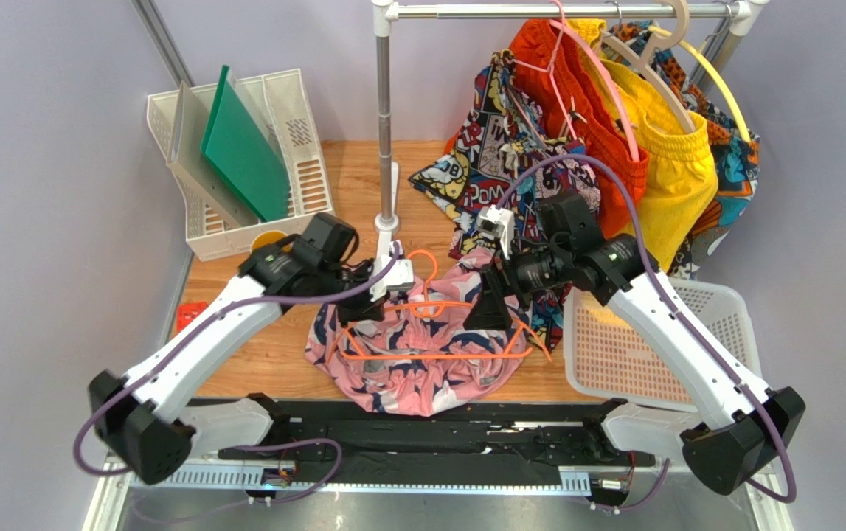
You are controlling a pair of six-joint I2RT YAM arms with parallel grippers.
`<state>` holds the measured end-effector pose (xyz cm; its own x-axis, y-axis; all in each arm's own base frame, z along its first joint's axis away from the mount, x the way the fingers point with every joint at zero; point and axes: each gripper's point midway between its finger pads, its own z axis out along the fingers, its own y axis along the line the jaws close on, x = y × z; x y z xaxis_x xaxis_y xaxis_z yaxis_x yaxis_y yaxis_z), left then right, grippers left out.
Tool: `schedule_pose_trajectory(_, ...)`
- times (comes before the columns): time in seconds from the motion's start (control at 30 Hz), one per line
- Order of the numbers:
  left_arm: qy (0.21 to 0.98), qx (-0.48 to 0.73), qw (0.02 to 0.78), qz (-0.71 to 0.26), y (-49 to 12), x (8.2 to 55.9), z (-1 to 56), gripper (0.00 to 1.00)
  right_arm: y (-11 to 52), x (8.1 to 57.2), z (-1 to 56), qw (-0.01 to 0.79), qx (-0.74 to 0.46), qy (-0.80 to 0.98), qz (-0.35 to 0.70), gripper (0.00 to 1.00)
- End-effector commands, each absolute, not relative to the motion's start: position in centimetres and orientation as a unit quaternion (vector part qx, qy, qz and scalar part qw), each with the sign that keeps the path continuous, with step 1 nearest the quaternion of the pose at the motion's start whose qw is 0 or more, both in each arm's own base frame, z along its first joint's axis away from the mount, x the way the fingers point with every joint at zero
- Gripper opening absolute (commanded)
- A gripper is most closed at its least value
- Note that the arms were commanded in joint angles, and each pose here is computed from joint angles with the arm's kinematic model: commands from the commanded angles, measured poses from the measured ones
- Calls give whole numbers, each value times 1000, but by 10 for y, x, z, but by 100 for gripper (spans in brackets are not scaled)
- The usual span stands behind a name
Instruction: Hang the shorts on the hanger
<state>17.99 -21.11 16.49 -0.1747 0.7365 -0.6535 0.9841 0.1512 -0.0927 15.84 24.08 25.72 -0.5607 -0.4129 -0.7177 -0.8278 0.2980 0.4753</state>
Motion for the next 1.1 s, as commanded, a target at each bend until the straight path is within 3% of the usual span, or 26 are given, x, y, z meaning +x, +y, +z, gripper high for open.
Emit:
schedule_pose_trajectory(0.0, 671, 635, 319, -212, -206, 171, 211, 0, 258, 166, 291, 252, -394, 744, 477, 88)
schedule_pose_trajectory(0.13, 623, 672, 367, -159, -206, 168, 227, 0, 271, 173, 314, 255, -381, 728, 510, 84)
schedule_pose_trajectory(0.37, 630, 668, 369, -144, -214, 176, 232, 0, 286, 175, 317, 214, -361, 719, 553, 71)
schedule_pose_trajectory(0.83, 610, 688, 368, -139, -229, 177, 232, 0, 316, 208, 311, 201, -323, 730, 568, 73)
schedule_pose_trajectory(1.0, 620, 676, 373, -143, -234, 181, 235, 0, 325, 203, 309, 191, -325, 725, 576, 54)
schedule_pose_trajectory(1.03, 624, 671, 372, -147, -235, 181, 234, 0, 326, 202, 309, 189, -324, 722, 582, 31)
schedule_pose_trajectory(1.07, 626, 669, 372, -151, -236, 180, 233, 0, 327, 202, 310, 189, -325, 720, 584, 16)
